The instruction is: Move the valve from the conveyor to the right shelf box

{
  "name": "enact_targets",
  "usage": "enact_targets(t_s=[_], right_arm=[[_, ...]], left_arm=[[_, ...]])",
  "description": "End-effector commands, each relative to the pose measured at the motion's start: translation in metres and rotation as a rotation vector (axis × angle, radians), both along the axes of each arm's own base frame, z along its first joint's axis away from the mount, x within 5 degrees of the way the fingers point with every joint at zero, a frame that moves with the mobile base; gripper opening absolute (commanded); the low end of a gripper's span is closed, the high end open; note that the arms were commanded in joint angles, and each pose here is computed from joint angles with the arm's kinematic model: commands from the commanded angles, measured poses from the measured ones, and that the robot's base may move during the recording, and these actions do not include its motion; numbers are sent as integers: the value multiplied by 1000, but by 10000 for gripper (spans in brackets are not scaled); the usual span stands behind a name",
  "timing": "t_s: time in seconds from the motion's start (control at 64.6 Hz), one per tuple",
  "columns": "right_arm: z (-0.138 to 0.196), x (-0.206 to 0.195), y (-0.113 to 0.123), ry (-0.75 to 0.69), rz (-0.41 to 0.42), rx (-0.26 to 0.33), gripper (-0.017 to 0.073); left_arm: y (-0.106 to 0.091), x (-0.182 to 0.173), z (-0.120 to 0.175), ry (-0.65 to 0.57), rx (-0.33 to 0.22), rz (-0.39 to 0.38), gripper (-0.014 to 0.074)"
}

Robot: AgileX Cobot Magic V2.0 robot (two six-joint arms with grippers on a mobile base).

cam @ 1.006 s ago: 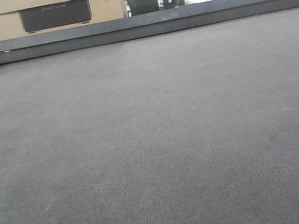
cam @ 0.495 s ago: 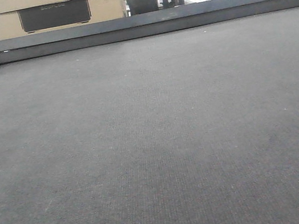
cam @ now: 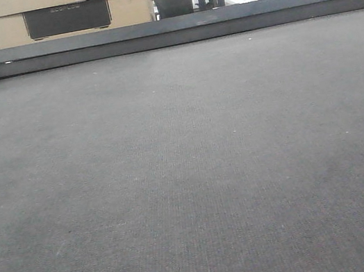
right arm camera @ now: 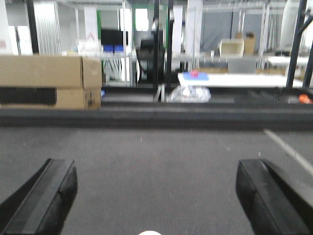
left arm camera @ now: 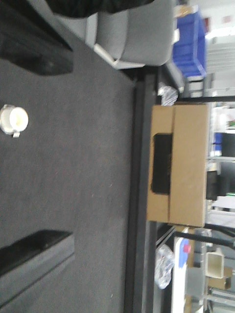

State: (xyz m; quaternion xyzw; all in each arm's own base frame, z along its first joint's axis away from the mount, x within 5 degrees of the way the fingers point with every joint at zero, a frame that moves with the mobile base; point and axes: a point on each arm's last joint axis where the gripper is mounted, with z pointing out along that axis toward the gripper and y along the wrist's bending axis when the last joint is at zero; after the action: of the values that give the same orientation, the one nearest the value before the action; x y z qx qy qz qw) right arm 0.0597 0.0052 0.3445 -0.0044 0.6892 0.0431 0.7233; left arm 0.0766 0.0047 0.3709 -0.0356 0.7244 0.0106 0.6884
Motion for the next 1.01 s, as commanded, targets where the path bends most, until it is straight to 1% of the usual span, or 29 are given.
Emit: enact_targets(t_s=[0.0,0.046,0.093,0.17,0.201,0.325,0.387,0.449,0.526,0.542,0.557,0.619,0.681,0.898,0.991], right_arm=[[2,14,-1,16,-14,-13,553],[5,21,-1,15,-17,-12,546],[9,27,-1,31,-16,-12,538],[19,39,0,86,-10,-15,519],[24,44,0,116,-7,-19,506],[42,73,3,317,20,-34,449],[49,89,5,422,33,-42,424],[55,103,5,510,42,-53,421],[57,124,6,650,57,-64,435],[61,127,7,653,58,-65,441],[58,132,7,700,63,-67,451],[59,143,8,772,72,-71,496],[55,155,8,846,80,-73,575],[21,191,9,1037,92,-74,568],[4,205,10,1119,87,-57,568]], left_arm=[[-2,9,9,34,-74,-23,594],[-3,15,12,75,-95,-35,588],[-4,21,13,129,-97,-48,580],[-5,29,19,208,-79,-64,566],[-5,34,19,261,-70,-68,561],[-4,53,26,407,-31,-67,558],[-3,61,31,446,-12,-65,558],[-3,70,34,489,3,-62,558],[-3,79,38,512,5,-64,558],[-3,82,39,520,4,-64,558],[-3,83,39,525,4,-64,558],[-3,90,40,546,5,-64,558],[-2,94,39,557,17,-62,558],[-2,99,36,580,16,-63,558],[-2,99,36,582,20,-60,558]])
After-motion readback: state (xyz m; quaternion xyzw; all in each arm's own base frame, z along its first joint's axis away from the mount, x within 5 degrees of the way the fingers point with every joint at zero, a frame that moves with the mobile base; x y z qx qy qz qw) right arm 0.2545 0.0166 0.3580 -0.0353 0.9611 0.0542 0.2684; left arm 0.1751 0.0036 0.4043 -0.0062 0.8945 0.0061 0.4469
